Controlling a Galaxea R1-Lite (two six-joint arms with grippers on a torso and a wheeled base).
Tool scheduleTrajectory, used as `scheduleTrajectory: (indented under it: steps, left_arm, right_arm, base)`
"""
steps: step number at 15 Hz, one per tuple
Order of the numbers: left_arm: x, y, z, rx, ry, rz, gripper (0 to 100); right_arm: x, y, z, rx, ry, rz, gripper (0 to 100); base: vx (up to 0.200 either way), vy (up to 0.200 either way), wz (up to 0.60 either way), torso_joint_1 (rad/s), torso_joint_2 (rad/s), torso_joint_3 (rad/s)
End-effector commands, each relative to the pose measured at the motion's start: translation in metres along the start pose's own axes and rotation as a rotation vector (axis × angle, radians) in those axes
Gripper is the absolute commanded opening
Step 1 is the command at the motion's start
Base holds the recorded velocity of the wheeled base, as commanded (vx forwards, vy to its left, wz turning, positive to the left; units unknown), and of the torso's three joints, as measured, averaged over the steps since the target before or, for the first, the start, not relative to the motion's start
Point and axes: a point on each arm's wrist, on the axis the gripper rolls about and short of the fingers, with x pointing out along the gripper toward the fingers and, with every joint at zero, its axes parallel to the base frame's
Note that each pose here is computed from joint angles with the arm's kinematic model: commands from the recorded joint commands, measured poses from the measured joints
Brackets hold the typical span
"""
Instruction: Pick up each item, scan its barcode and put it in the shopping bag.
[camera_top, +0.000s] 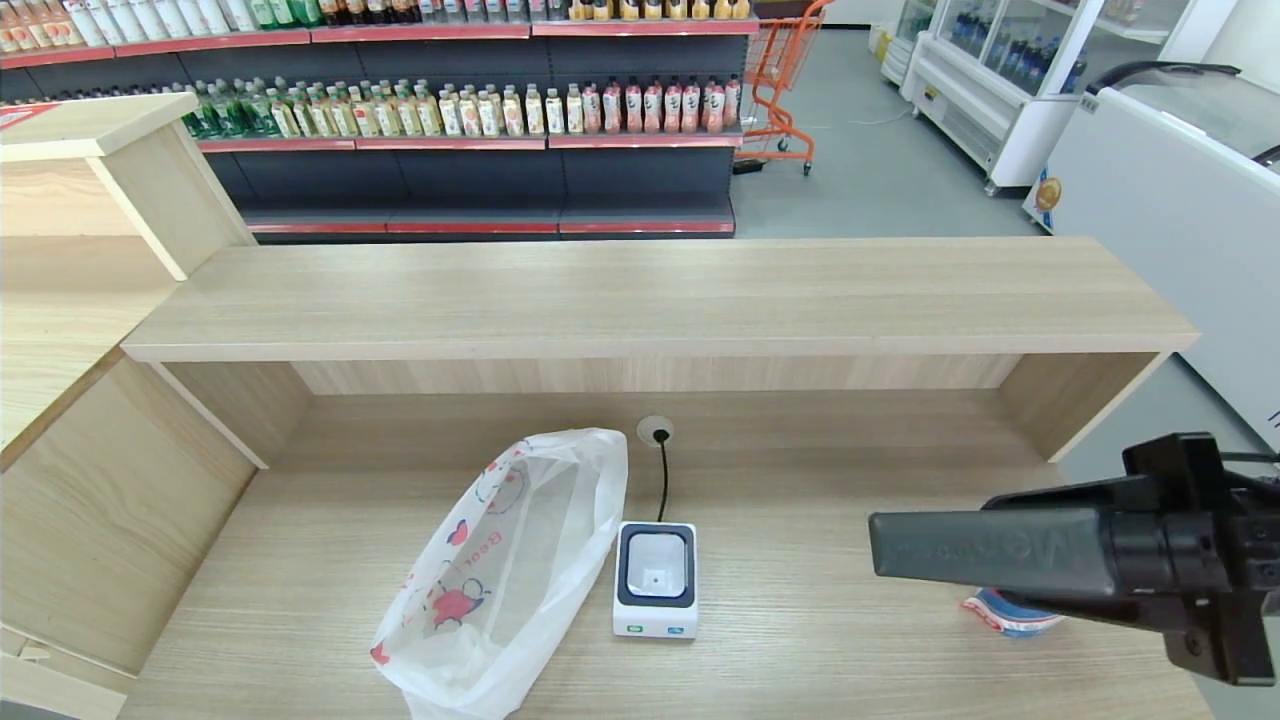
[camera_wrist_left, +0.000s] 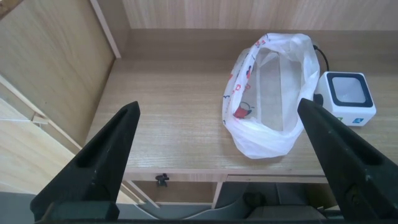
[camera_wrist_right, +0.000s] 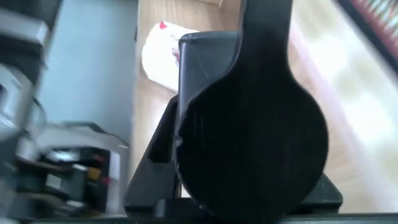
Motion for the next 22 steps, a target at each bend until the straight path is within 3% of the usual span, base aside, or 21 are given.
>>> scheduleTrajectory:
  steps: [1, 4, 6, 8, 11, 22]
  left_arm:
    - [0.0, 0.0, 0.0, 0.0, 0.0, 0.0, 100]
    - [0.0, 0.0, 0.0, 0.0, 0.0, 0.0, 100]
    - [0.0, 0.0, 0.0, 0.0, 0.0, 0.0, 100]
    - [0.0, 0.0, 0.0, 0.0, 0.0, 0.0, 100]
    - [0.0, 0.0, 0.0, 0.0, 0.0, 0.0, 100]
    - [0.0, 0.0, 0.0, -0.006, 0.0, 0.0, 100]
  right_arm:
    - [-0.026, -0.001, 0.003, 0.335, 0.055, -0.122, 0]
    - [-0.034, 0.013, -0.015, 0.742, 0.087, -0.178, 0]
    - [-0.033, 0.016, -0.02, 1.176, 0.061, -0.202, 0]
    - [-0.031, 0.02, -0.03, 1.342, 0.115, -0.26, 0]
    - [-0.027, 0.032, -0.044, 1.429, 0.176, -0.271, 0]
    - [-0.027, 0.047, -0.043, 1.454, 0.186, -0.261, 0]
  base:
    - [0.0, 0.0, 0.0, 0.0, 0.0, 0.0]
    - [0.0, 0.0, 0.0, 0.0, 0.0, 0.0]
    - [0.0, 0.0, 0.0, 0.0, 0.0, 0.0]
    - [0.0, 0.0, 0.0, 0.0, 0.0, 0.0]
    - [0.0, 0.0, 0.0, 0.0, 0.0, 0.0]
    - [-0.018, 0.0, 0.0, 0.0, 0.0, 0.0]
